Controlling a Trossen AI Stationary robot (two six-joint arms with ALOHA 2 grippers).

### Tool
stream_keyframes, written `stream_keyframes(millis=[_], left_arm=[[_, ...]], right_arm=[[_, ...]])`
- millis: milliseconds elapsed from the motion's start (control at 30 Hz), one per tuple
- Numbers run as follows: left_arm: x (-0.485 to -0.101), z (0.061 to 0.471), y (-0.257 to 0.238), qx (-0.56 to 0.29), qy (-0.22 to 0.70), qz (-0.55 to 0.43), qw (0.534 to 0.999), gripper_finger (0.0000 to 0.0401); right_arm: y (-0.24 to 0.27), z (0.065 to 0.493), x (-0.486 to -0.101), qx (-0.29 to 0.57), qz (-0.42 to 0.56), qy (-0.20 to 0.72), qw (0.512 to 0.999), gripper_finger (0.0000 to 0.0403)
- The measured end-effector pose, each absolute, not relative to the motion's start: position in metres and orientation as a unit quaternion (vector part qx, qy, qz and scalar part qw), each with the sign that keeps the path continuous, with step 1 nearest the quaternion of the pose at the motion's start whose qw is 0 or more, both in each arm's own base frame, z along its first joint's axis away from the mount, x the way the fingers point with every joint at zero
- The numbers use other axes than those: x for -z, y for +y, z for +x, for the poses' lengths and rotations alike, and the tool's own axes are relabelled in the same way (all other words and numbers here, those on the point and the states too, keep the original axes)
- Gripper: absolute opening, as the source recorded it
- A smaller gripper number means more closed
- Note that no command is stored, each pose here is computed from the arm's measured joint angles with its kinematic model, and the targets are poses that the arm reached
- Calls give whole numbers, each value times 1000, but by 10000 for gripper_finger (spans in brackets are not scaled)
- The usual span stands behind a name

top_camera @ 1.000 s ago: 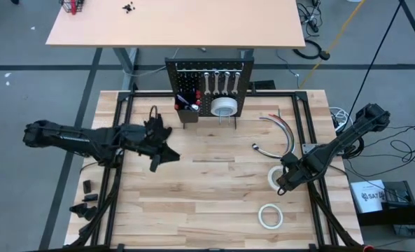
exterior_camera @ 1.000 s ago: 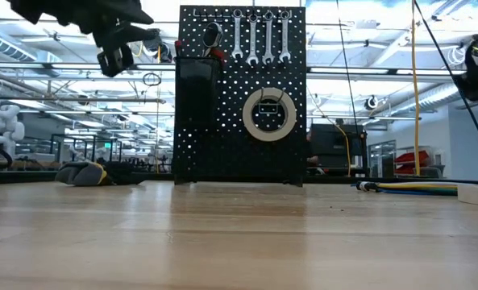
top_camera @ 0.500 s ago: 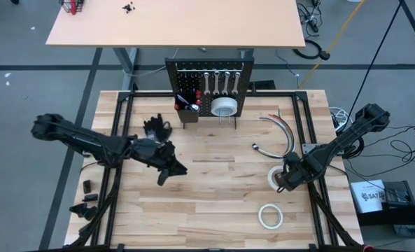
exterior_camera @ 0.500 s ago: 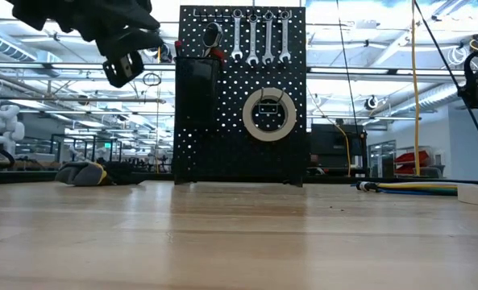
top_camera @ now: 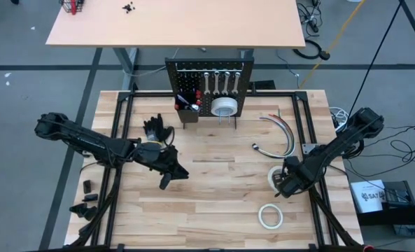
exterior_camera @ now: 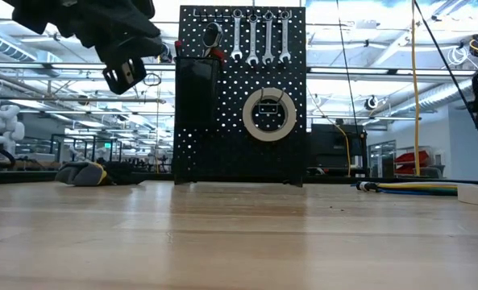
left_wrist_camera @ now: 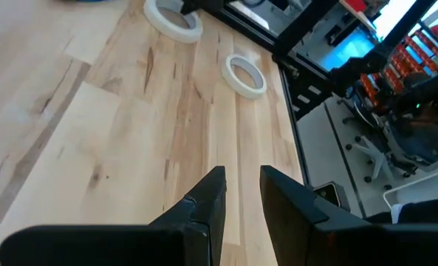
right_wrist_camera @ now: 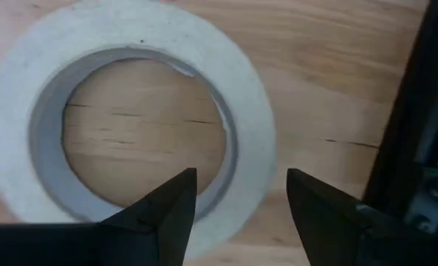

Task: Hang tools onto peg board
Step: Hang the white tape on the peg board

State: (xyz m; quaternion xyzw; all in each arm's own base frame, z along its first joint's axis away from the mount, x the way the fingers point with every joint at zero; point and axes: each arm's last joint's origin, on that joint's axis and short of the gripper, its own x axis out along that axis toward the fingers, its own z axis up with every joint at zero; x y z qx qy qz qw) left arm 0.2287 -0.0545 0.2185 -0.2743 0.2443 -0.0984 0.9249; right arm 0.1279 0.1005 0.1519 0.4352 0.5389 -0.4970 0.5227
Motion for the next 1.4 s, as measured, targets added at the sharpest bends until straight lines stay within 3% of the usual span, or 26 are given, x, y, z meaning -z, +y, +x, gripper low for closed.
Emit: stream_keyframes(millis=[233, 300, 433, 467, 767, 967, 1167, 1400], left_arm=[[-222, 230, -54, 100, 224, -276, 930, 87], [-223, 231, -54, 95, 217, -275, 932, 87], [-228, 233, -54, 97, 191, -281, 936, 87], [-229, 233, -54, 97, 184, -289, 934, 87], [-235, 244, -59, 89, 125, -401, 903, 87], [-221, 258, -74, 103, 114, -440, 885, 87], [-226, 274, -86, 108, 67, -485, 865, 94], [-221, 288, -91, 94, 86, -566, 815, 156]], right_arm=[[110, 141, -133, 500, 423, 541, 527, 188], [112, 143, -129, 495, 425, 541, 531, 160], [117, 150, -134, 489, 424, 534, 543, 68], [118, 153, -137, 486, 423, 531, 551, 63], [134, 194, -190, 410, 449, 375, 699, 63], [140, 217, -234, 373, 394, 256, 800, 63], [137, 236, -268, 336, 361, 242, 835, 63], [133, 251, -285, 294, 353, 246, 854, 63]])
